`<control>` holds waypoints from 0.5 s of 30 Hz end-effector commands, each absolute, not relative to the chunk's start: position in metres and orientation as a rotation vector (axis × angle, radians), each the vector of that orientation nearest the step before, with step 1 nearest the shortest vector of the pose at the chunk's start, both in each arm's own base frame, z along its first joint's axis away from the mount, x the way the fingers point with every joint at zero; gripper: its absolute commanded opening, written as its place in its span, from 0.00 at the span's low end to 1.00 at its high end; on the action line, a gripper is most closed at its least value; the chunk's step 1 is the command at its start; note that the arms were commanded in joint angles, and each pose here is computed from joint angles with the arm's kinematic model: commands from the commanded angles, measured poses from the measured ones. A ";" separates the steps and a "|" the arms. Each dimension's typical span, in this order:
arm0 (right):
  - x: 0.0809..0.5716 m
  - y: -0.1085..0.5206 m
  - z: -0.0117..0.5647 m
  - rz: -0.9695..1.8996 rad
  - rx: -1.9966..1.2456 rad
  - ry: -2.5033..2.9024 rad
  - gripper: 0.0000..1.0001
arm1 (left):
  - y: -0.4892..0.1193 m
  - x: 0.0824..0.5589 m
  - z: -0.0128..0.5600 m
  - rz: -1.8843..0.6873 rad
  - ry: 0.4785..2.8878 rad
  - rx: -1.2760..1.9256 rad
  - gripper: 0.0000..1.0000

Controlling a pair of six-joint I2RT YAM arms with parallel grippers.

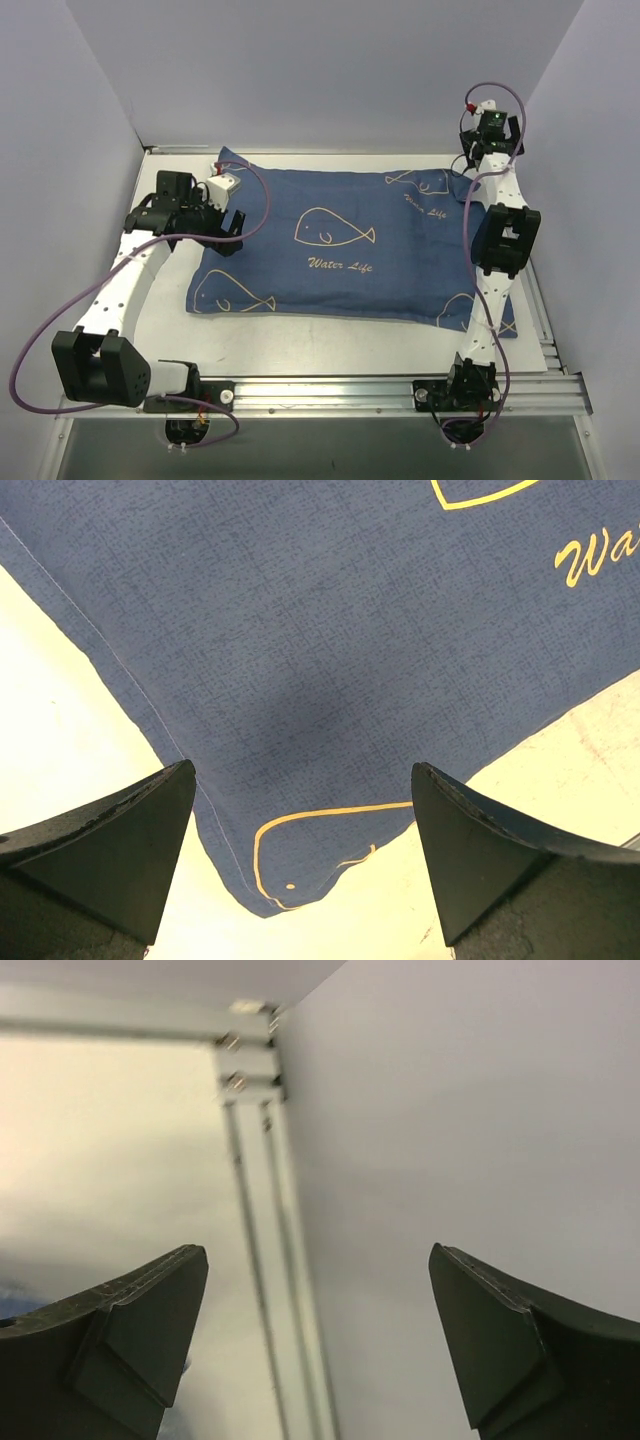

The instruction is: Put the pillow into the pillowcase

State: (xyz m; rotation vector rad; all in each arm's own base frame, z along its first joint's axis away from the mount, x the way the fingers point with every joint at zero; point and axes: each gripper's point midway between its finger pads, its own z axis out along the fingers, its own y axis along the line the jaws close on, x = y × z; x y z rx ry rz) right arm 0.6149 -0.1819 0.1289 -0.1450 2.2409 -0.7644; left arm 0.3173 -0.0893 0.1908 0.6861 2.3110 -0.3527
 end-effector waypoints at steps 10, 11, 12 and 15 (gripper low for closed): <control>0.546 -0.106 0.191 -0.305 -0.332 2.318 0.93 | -0.082 0.324 0.220 -0.374 2.244 0.589 0.97; 0.536 -0.084 0.179 -0.149 -0.370 2.363 0.91 | -0.084 0.322 0.221 -0.386 2.239 0.590 0.97; 0.515 -0.074 0.164 -0.068 -0.368 2.458 0.87 | -0.084 0.322 0.222 -0.389 2.233 0.588 0.97; 0.495 -0.054 0.132 0.122 -0.248 2.601 0.63 | -0.085 0.317 0.222 -0.397 2.220 0.587 0.97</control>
